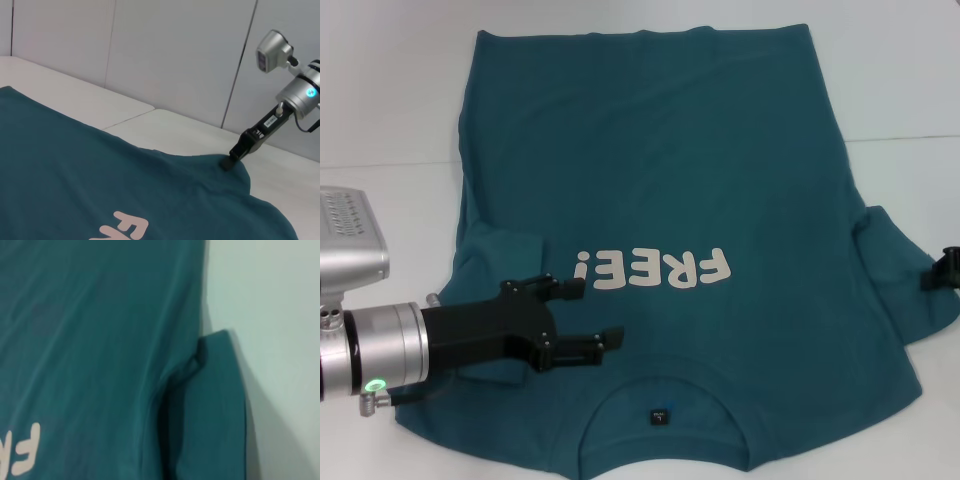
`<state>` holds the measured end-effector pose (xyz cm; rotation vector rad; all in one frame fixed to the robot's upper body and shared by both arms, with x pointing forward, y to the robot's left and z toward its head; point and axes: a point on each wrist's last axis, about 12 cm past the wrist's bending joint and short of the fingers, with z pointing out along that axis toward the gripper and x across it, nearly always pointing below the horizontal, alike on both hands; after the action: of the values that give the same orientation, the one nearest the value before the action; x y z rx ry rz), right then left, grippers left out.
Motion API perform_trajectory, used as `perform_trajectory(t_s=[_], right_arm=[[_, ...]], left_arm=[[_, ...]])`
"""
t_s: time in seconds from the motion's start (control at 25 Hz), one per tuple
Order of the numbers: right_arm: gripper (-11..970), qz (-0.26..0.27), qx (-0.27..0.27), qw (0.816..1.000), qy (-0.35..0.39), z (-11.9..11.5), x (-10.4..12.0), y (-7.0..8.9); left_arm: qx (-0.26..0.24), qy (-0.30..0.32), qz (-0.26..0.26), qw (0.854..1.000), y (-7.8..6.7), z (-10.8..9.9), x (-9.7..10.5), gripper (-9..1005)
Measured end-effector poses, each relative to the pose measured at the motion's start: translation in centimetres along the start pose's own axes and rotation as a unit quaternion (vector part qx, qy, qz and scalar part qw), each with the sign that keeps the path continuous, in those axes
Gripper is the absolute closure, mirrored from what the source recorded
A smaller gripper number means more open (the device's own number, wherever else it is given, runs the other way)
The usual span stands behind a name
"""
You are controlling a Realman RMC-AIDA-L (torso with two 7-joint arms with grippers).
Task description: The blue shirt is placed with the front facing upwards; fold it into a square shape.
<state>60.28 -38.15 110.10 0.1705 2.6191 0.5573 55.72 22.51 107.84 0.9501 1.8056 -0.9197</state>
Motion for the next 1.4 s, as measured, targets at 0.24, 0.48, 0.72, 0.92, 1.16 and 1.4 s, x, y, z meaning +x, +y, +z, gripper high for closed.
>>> perform_trajectory(t_s=[0.24, 0.48, 0.72, 0.92, 1.16, 1.4], right_arm=[[937, 0.000, 0.001, 1.000, -0.015, -1.0, -0.6, -0.4], [937, -0.002, 0.007, 1.000, -0.028, -2.1, -1.4, -0.7], [938, -0.005, 0.017, 0.999, -0.041, -3.4, -2.3, -1.0], [938, -0.014, 0.017, 0.999, -0.048, -3.9, -3.1, -0.6], [938, -0.034, 0.008, 0.998, -0.048, -4.2, -4.4, 1.0], [938, -0.075, -0.001, 0.997, -0.033, -4.3, -6.1, 4.4]], left_arm=[[0.000, 0.000, 0.000, 1.000, 0.0, 0.0, -0.1, 81], [-0.001, 0.001, -0.001, 1.000, 0.0, -0.1, 0.0, 82], [-0.002, 0.001, -0.003, 1.000, 0.0, -0.2, 0.2, 82], [-0.002, 0.001, -0.004, 1.000, 0.0, -0.2, 0.2, 82], [-0.002, 0.001, -0.003, 1.000, 0.0, -0.2, 0.2, 82], [-0.001, 0.001, -0.002, 1.000, 0.0, -0.3, 0.2, 82]])
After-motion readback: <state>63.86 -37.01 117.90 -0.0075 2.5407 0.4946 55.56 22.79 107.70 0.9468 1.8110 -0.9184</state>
